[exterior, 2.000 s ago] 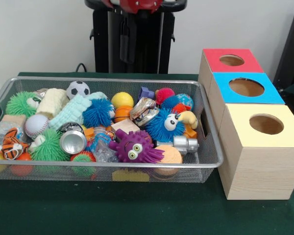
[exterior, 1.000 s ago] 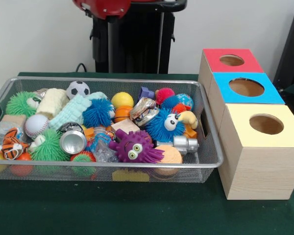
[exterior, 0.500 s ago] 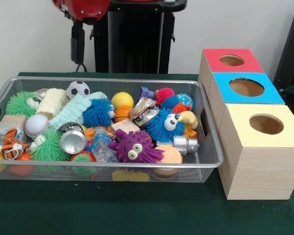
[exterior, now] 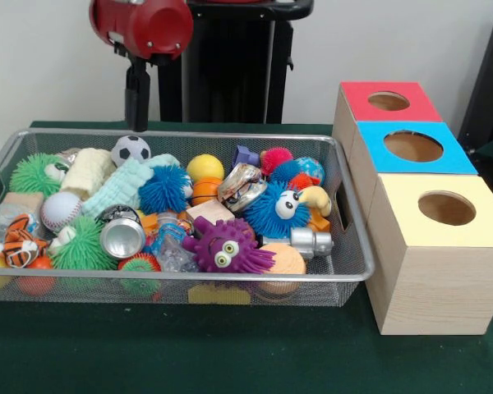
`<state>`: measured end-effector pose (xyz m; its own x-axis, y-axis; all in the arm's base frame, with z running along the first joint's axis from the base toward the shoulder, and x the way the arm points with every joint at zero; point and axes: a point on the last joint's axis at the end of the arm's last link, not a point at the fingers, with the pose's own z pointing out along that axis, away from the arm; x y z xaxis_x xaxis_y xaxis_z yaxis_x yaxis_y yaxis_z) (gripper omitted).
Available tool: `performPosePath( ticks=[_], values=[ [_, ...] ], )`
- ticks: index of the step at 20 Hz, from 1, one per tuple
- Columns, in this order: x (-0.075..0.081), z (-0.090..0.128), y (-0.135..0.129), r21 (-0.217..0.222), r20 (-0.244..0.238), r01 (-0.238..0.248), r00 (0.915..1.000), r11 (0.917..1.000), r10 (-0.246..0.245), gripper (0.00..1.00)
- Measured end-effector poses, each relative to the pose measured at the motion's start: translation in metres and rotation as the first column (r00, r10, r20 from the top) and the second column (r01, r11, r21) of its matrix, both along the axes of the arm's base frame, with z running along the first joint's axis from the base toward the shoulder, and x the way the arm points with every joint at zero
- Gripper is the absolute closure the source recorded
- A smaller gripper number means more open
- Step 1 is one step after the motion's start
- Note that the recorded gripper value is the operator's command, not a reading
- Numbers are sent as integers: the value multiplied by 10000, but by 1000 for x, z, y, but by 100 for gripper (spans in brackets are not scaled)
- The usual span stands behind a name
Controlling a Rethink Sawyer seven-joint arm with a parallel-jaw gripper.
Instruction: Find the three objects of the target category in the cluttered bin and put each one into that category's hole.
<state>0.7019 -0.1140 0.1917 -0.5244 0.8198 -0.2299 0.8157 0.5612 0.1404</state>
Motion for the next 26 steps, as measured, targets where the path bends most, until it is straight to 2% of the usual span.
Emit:
performPosePath(
  ticks=[4, 6, 12, 20, 26],
  values=[
    [-1, -10, 5, 167, -328, -64, 9994, 9998, 69, 100],
    [-4, -16, 9, 324, -645, -101, 9978, 9994, 122, 100],
    [-9, -25, 15, 541, -1187, -183, 9926, 9984, 246, 100],
    [-5, -30, 14, 494, -1404, -402, 9890, 9980, 468, 100],
    [7, -26, 16, 492, -1428, -596, 9875, 9970, 661, 100]
  ],
)
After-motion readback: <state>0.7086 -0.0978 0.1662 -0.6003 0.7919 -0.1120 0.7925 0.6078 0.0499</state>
